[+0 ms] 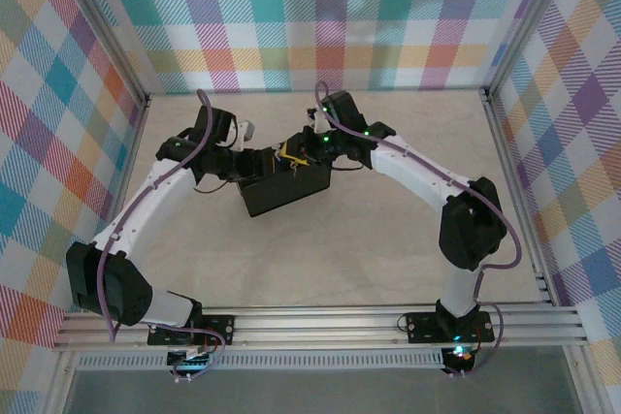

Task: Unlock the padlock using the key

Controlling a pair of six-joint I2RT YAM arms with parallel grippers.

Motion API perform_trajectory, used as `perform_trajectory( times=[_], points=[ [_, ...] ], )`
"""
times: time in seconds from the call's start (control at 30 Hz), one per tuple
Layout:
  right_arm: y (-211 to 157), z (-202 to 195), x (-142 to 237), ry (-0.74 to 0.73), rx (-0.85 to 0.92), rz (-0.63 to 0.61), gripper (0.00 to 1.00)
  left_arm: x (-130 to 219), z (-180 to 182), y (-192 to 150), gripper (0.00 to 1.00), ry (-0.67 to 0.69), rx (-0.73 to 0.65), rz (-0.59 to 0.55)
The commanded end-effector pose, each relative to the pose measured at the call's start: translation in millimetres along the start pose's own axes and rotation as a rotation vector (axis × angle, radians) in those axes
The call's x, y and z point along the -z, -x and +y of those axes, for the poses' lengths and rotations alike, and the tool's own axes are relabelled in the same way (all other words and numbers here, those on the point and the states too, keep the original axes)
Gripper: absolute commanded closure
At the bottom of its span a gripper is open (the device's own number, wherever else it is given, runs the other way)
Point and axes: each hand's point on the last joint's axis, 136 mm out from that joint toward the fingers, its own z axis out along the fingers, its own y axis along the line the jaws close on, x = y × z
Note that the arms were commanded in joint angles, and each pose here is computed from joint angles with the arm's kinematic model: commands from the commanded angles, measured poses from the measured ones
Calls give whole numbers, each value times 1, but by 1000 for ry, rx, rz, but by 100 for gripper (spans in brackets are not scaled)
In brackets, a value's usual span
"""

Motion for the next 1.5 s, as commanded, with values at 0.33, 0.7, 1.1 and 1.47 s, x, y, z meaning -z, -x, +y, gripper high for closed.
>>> perform_trajectory(
  times=[0.33, 0.7, 1.1, 1.47],
  points=[
    [10, 39, 40, 94, 170, -93, 90, 32, 11, 68, 36, 195, -42, -207],
    [7, 33, 38, 80, 183, -90, 90, -32, 33, 107, 34, 183, -51, -165],
    [28, 6, 35, -36, 174, -225, 90, -28, -17, 52, 37, -131, -1, 11],
    [32, -5, 29, -83, 201, -236, 90, -27, -28, 21, 38, -177, 10, 112]
  ],
)
